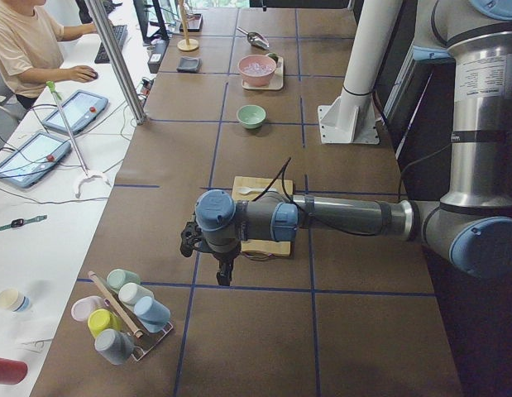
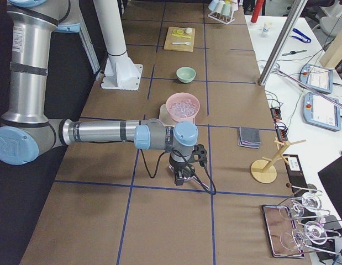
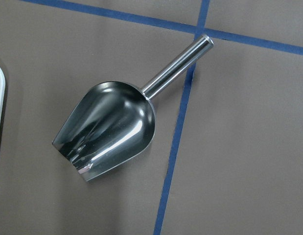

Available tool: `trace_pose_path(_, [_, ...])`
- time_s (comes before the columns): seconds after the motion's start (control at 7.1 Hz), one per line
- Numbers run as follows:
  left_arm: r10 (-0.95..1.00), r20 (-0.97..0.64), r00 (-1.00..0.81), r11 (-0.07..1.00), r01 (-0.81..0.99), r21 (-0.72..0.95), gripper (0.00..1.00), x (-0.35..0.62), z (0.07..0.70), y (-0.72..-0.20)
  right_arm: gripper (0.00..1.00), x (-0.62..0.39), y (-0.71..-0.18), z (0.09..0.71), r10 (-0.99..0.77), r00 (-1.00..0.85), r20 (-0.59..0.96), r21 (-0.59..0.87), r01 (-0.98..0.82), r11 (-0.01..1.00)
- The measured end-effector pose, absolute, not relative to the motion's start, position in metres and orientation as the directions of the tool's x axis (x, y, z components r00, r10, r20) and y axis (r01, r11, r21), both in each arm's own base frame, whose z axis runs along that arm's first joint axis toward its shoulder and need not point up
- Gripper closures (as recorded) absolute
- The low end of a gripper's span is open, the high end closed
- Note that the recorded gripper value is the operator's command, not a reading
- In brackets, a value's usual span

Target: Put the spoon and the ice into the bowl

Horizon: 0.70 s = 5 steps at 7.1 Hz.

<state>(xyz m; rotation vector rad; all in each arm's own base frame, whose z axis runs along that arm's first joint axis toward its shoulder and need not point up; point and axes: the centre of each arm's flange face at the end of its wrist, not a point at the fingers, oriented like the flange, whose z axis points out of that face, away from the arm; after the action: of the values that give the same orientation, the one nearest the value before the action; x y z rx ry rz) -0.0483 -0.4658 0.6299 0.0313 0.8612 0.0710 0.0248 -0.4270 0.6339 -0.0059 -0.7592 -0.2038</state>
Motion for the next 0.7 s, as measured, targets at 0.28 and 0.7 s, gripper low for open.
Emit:
trace_pose_path(0.28, [0.073, -0.756, 0.65, 0.997, -0.05, 0.054, 0.0, -0.048, 0.6307, -0.465, 0.0, 0.0249, -0.4267, 0.6344, -0.183, 0.707, 0.683, 0.069, 0.187, 0.98])
trace_pose_path(0.7, [0.077, -0.745, 0.663, 0.997, -0.052, 0.056, 0.0, -0.0481, 0.6312, -0.4651, 0.0, 0.025, -0.4258, 0.6369, -0.177, 0.708, 0.683, 0.062, 0.185, 0.981])
